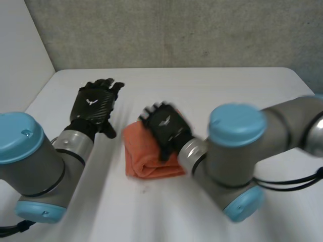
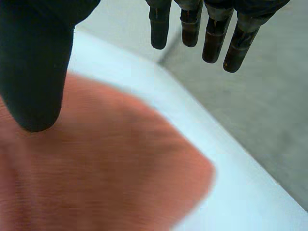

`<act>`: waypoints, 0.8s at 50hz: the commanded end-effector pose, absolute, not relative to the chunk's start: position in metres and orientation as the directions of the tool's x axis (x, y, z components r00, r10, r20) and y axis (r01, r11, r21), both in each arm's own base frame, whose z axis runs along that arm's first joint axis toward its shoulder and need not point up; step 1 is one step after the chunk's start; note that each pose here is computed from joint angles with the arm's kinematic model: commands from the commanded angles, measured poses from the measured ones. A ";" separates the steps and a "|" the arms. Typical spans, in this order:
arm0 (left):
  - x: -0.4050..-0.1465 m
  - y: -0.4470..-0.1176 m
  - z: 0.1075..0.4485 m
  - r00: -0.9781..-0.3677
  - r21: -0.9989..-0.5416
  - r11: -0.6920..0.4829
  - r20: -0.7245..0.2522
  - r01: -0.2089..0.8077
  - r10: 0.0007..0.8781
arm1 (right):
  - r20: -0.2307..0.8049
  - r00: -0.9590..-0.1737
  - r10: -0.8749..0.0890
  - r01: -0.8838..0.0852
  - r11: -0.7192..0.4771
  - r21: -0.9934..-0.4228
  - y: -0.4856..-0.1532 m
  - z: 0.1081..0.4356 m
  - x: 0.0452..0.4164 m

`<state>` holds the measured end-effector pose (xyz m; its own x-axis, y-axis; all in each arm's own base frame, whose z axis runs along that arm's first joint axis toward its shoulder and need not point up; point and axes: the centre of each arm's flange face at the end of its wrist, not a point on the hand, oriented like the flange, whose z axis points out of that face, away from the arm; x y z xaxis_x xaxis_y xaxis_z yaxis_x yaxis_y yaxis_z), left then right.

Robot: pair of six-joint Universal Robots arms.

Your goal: Fold the laundry

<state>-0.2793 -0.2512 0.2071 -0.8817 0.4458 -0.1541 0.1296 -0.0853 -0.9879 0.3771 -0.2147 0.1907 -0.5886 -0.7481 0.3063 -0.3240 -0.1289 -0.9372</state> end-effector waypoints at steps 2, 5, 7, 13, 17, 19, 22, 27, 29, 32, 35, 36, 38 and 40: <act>-0.319 -0.238 0.206 -0.828 -0.998 -0.061 -0.058 0.029 0.558 | 0.078 -0.721 -0.688 -0.181 0.079 -0.980 -0.250 0.193 0.352; -0.331 -0.235 0.191 -0.810 -0.999 -0.010 -0.034 0.034 0.586 | 0.080 -0.718 -0.691 -0.230 0.128 -0.965 -0.253 0.173 0.351; -0.334 -0.235 0.181 -0.806 -0.998 0.025 -0.027 0.052 0.592 | 0.082 -0.717 -0.692 -0.248 0.143 -0.958 -0.255 0.166 0.352; -0.331 -0.233 0.143 -0.810 -0.970 0.185 -0.022 0.159 0.586 | 0.074 -0.714 -0.696 -0.303 0.212 -0.929 -0.260 0.141 0.354; -0.319 -0.235 0.133 -0.839 -0.943 0.265 -0.025 0.200 0.544 | 0.073 -0.717 -0.694 -0.314 0.228 -0.922 -0.263 0.138 0.355; -0.310 -0.241 0.132 -0.861 -0.938 0.284 -0.031 0.201 0.507 | 0.077 -0.725 -0.685 -0.317 0.233 -0.919 -0.267 0.139 0.352; -0.297 -0.251 0.136 -0.892 -0.935 0.297 -0.040 0.192 0.451 | 0.098 -0.730 -0.677 -0.312 0.202 -0.928 -0.273 0.152 0.349; -0.292 -0.251 0.160 -0.899 -0.949 0.268 -0.034 0.167 0.437 | 0.106 -0.737 -0.667 -0.269 0.146 -0.952 -0.273 0.184 0.348; -0.292 -0.251 0.170 -0.898 -0.956 0.247 -0.033 0.156 0.438 | 0.108 -0.743 -0.660 -0.251 0.126 -0.960 -0.272 0.196 0.347; -0.292 -0.250 0.198 -0.899 -0.975 0.184 -0.028 0.120 0.437 | 0.112 -0.756 -0.645 -0.201 0.066 -0.977 -0.270 0.227 0.344; -0.291 -0.250 0.227 -0.901 -0.991 0.111 -0.024 0.080 0.434 | 0.110 -0.797 -0.593 -0.150 0.019 -0.988 -0.273 0.259 0.331; -0.291 -0.250 0.240 -0.901 -0.995 0.074 -0.023 0.062 0.433 | 0.110 -0.798 -0.593 -0.150 0.019 -0.989 -0.273 0.259 0.331; -0.291 -0.250 0.254 -0.902 -0.998 0.040 -0.017 0.038 0.432 | 0.102 -0.857 -0.505 -0.110 -0.014 -0.994 -0.280 0.282 0.313; -0.288 -0.251 0.270 -0.905 -1.000 0.004 -0.013 0.017 0.425 | 0.103 -0.879 -0.465 -0.098 -0.036 -0.995 -0.280 0.293 0.306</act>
<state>-0.2906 -0.2509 0.2245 -0.9018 0.4314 -0.0243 0.0829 0.1174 -0.9896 0.3334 -0.2740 0.2490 -0.7926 -0.5995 0.1117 -0.1664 0.0363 -0.9854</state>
